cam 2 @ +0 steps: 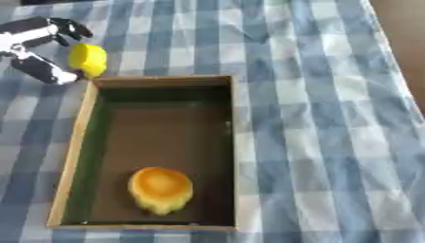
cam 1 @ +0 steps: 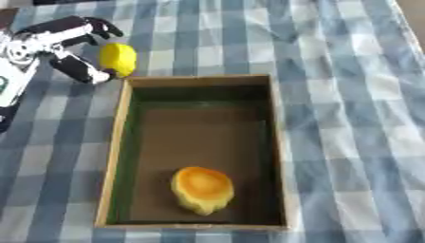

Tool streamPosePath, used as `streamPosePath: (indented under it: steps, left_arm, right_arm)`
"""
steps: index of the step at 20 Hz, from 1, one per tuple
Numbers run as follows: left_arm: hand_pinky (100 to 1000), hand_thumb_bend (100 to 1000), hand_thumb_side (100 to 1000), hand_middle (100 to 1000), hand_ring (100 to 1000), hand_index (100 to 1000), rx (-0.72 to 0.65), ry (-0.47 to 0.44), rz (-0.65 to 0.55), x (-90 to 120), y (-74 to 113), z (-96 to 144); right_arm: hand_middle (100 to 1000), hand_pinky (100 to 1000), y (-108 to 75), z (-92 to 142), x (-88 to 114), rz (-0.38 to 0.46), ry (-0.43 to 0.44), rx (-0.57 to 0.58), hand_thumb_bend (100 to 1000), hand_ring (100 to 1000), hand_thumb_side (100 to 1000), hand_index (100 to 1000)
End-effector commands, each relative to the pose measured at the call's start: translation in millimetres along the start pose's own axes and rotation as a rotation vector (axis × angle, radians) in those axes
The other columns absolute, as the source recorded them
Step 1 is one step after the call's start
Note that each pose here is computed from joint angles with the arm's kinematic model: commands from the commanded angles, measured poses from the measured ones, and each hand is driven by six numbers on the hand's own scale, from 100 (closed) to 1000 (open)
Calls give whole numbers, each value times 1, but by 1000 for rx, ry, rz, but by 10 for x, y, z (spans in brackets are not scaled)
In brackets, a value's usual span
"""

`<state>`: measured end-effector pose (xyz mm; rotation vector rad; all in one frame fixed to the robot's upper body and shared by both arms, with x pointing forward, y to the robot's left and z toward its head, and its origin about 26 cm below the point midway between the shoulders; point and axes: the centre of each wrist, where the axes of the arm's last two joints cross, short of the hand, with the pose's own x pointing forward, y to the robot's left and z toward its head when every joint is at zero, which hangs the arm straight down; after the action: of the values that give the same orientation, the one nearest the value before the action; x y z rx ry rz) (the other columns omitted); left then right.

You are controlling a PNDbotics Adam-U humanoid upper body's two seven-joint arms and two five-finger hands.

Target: Pick up objects on the table and place them in the box.

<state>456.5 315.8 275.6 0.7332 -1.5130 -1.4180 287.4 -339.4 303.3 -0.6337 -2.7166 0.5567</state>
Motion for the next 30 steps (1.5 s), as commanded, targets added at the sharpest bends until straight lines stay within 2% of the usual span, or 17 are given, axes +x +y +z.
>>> streamPosePath:
  steps: [1, 4, 7, 12, 17, 18, 20, 24, 30]
  left_arm:
    - [831, 296, 100, 912, 907, 922, 41, 15, -19, -13, 158, 54]
    - [814, 260, 100, 906, 898, 916, 44, 24, -21, -19, 151, 47]
    - [762, 167, 100, 876, 860, 883, 45, 29, -17, -22, 137, 35]
    - [700, 195, 100, 842, 804, 854, 38, 43, -35, -20, 114, 24]
    - [603, 100, 100, 751, 709, 772, 69, 44, -48, -4, 114, 20]
    - [592, 100, 100, 739, 697, 762, 82, 39, -48, 3, 115, 19]
    - [536, 100, 100, 660, 628, 710, 111, 37, -61, 16, 126, 23]
    - [482, 157, 100, 570, 554, 677, 174, 54, -130, 52, 137, 25]
    - [443, 175, 100, 543, 503, 668, 228, 11, -203, 178, 201, 64]
  right_arm:
    - [615, 837, -48, -58, 56, 13, -25, 3, 100, 963, 397, 793]
    - [611, 839, -43, -51, 54, 9, -22, 4, 100, 965, 411, 794]
    - [610, 842, -38, -43, 51, 2, -21, 7, 100, 967, 425, 796]
    - [608, 844, -36, -25, 44, -5, -16, 9, 100, 969, 444, 795]
    - [604, 844, -36, -9, 39, -9, -7, 5, 100, 969, 462, 794]
    - [603, 844, -35, -3, 37, -9, -4, 4, 100, 969, 467, 793]
    - [602, 844, -32, 7, 33, -10, 2, 4, 100, 969, 475, 792]
    - [599, 844, -26, 23, 28, -17, 11, 3, 100, 969, 494, 791]
    - [596, 843, -32, 59, 18, -22, 28, 2, 100, 965, 508, 789]
